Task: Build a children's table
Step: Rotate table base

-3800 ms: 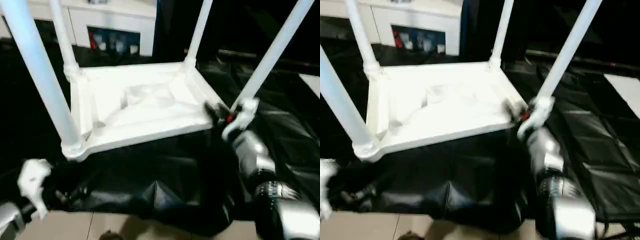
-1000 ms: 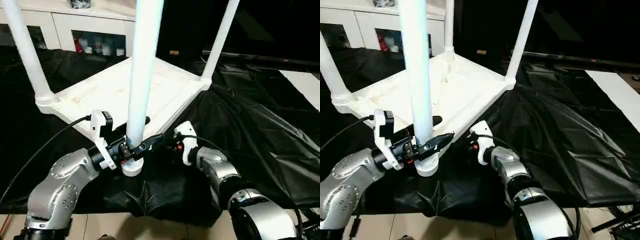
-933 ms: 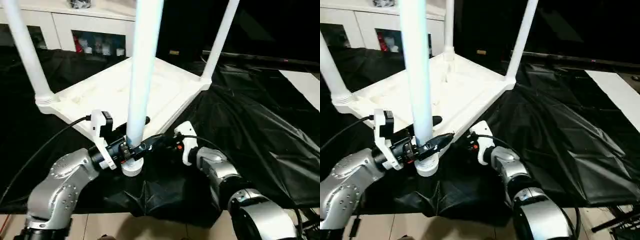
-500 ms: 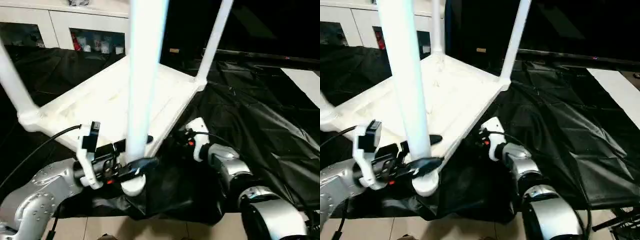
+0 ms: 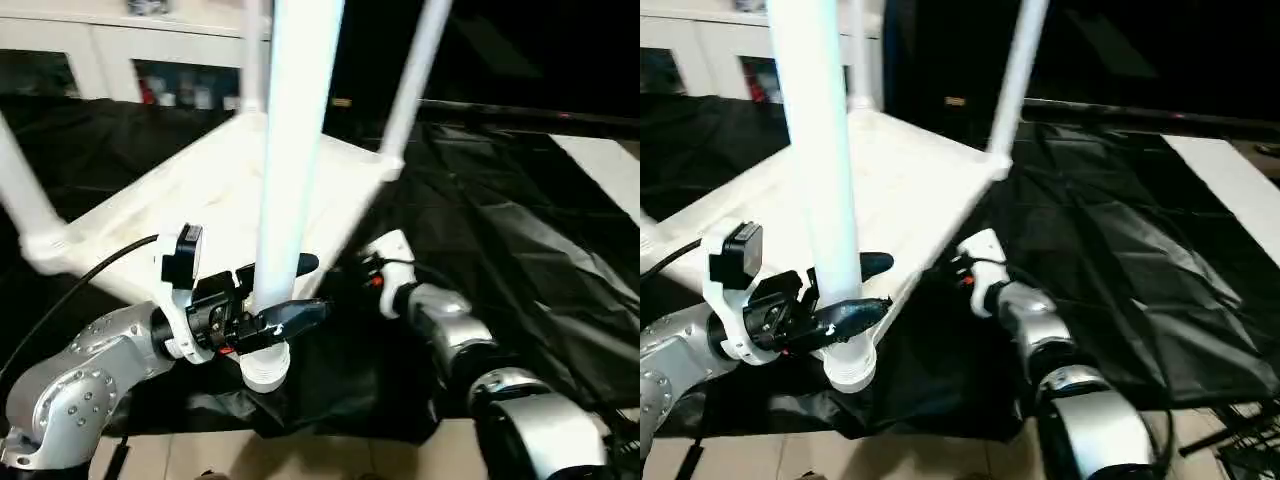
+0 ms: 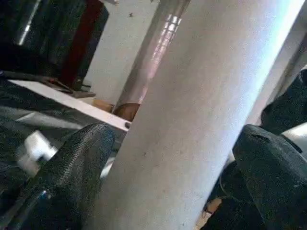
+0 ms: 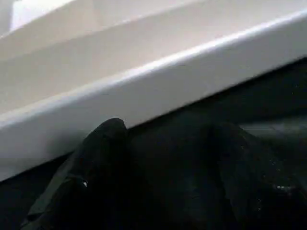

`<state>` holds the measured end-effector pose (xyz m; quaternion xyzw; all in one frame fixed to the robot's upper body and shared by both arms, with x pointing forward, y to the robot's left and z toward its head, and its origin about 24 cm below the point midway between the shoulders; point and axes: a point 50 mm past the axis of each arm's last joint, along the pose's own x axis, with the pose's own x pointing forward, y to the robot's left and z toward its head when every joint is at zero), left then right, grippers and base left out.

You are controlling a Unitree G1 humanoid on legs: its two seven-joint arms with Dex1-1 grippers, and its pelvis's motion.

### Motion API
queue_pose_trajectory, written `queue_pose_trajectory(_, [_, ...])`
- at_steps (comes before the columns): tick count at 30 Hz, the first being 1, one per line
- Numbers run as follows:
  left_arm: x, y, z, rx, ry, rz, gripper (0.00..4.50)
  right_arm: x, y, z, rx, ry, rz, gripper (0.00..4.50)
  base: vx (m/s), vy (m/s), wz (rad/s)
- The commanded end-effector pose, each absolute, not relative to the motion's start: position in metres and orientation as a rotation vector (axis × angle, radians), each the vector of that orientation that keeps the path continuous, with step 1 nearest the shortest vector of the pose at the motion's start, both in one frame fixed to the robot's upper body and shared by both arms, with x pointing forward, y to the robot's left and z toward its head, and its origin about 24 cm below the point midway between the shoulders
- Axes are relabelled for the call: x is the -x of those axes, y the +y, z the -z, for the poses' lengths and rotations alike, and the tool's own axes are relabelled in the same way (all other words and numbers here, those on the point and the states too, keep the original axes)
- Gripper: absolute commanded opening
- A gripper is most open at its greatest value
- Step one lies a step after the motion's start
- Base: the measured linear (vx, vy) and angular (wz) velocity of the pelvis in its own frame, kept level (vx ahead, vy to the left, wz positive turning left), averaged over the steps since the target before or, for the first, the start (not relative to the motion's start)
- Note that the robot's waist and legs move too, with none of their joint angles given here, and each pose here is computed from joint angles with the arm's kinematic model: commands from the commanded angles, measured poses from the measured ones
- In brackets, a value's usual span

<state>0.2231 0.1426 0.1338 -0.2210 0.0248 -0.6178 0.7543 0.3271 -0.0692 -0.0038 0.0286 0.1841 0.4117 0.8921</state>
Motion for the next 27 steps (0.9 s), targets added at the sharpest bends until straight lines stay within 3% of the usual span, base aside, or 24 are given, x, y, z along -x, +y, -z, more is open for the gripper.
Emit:
queue_pose_trajectory(1, [-0.219, 0.120, -0.140, 0.507, 0.041, 1.477, 4.45, -0.326, -0.028, -0.010, -0.024, 0.352, -0.997, 3.19, 0.000, 0.000, 0.00])
queue_pose_trajectory(6, [-0.228, 0.113, -0.140, 0.482, 0.024, 1.475, 4.45, -0.324, -0.019, -0.012, -0.014, 0.348, -1.019, 3.19, 0.000, 0.000, 0.00])
queue_pose_trajectory(11, [-0.250, 0.103, -0.142, 0.401, -0.034, 1.395, 4.45, -0.323, -0.020, -0.011, -0.004, 0.349, -1.019, 3.19, 0.000, 0.000, 0.00])
queue_pose_trajectory(16, [-0.282, 0.109, -0.134, 0.208, -0.036, 1.145, 4.45, -0.335, -0.046, -0.011, 0.005, 0.324, -0.846, 3.19, 0.000, 0.000, 0.00])
queue_pose_trajectory(23, [-0.290, 0.127, -0.120, 0.055, 0.012, 1.042, 4.45, -0.336, -0.080, -0.011, -0.013, 0.280, -0.848, 3.19, 0.000, 0.000, 0.00])
queue_pose_trajectory(27, [-0.285, 0.139, -0.093, -0.089, 0.120, 1.036, 4.45, -0.333, -0.105, -0.014, 0.023, 0.240, -0.875, 3.19, 0.000, 0.000, 0.00])
